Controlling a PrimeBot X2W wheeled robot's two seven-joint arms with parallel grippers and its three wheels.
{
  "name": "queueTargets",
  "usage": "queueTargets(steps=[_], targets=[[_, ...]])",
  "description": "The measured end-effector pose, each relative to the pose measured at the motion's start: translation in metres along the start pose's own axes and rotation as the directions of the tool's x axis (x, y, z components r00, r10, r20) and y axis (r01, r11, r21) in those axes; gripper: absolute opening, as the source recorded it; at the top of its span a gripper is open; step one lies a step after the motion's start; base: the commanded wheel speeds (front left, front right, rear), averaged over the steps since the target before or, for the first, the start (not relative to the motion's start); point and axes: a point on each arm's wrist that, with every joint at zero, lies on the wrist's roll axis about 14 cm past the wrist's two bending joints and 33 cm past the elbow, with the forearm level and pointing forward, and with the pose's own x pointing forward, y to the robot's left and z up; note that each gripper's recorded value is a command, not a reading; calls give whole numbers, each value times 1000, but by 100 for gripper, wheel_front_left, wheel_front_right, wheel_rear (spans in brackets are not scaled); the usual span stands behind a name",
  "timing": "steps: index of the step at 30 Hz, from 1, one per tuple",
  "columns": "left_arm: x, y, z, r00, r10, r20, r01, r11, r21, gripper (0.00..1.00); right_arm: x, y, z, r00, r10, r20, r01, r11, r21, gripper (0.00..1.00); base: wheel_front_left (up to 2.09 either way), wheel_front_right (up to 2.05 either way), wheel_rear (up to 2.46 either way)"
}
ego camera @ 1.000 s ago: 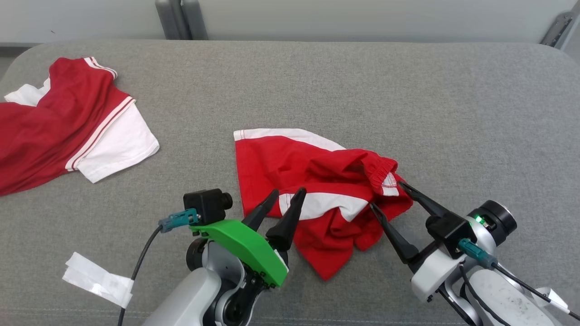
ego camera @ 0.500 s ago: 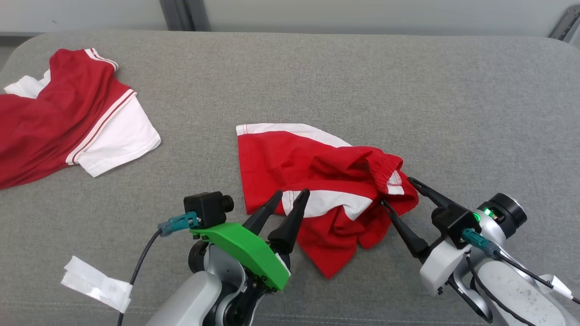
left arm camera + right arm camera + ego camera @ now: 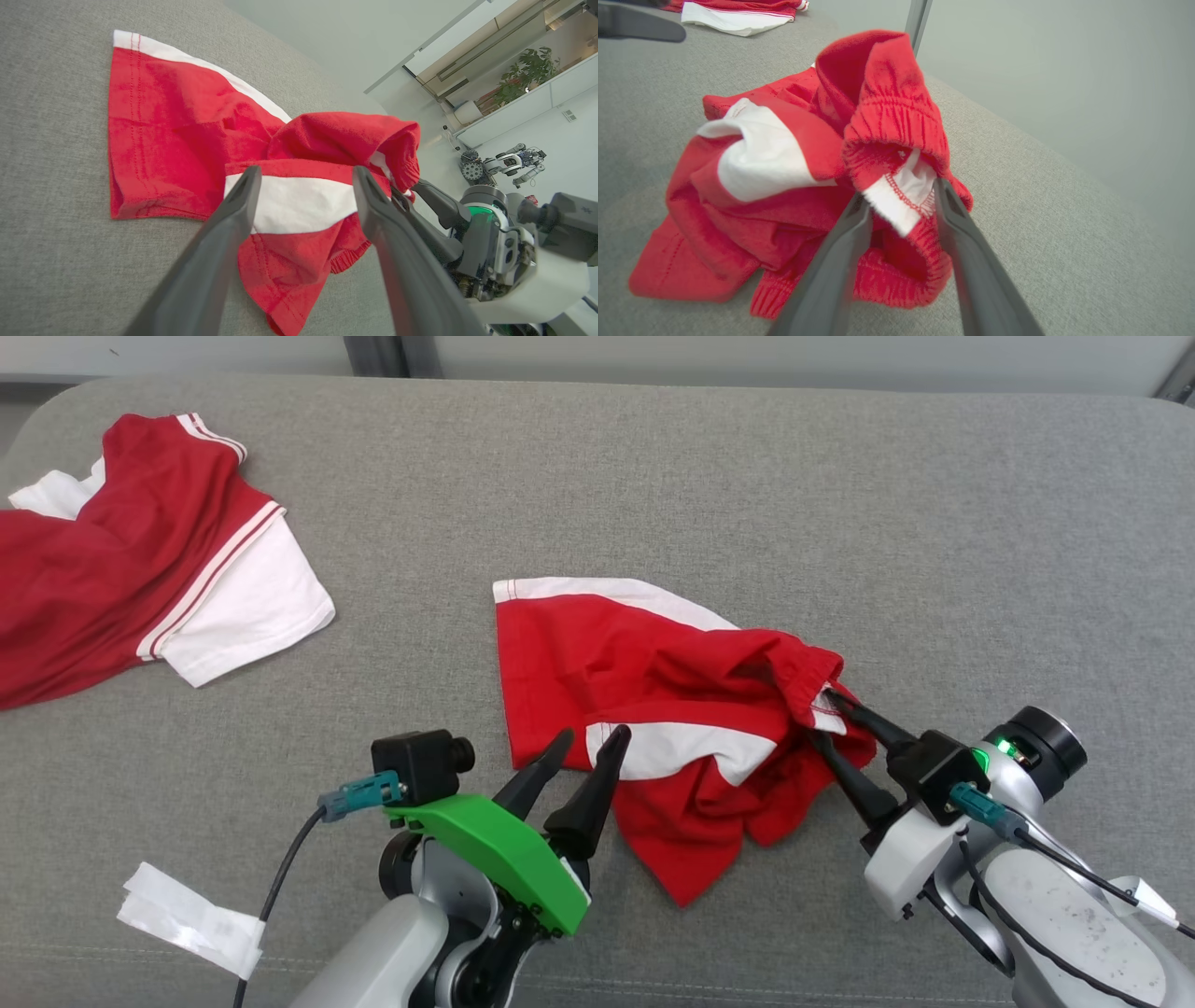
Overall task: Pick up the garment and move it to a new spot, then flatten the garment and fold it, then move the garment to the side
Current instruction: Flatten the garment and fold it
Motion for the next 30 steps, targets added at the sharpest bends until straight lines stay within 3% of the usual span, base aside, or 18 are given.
queueTargets(steps=[11, 19, 30], targets=[[3, 26, -19, 994, 62, -87, -62, 998, 5, 100, 3, -7, -5, 1000, -15, -15, 16, 1000, 12, 0, 0, 0, 0], [12, 32, -40, 984, 69, -166, -91, 988, -129, 100, 3, -12, -10, 999, -26, -26, 27, 999, 19, 0, 0, 0, 0], [26, 45, -39, 981, 73, -178, -95, 989, -116, 100, 3, -17, -18, 998, -37, -43, 38, 999, 27, 0, 0, 0, 0]])
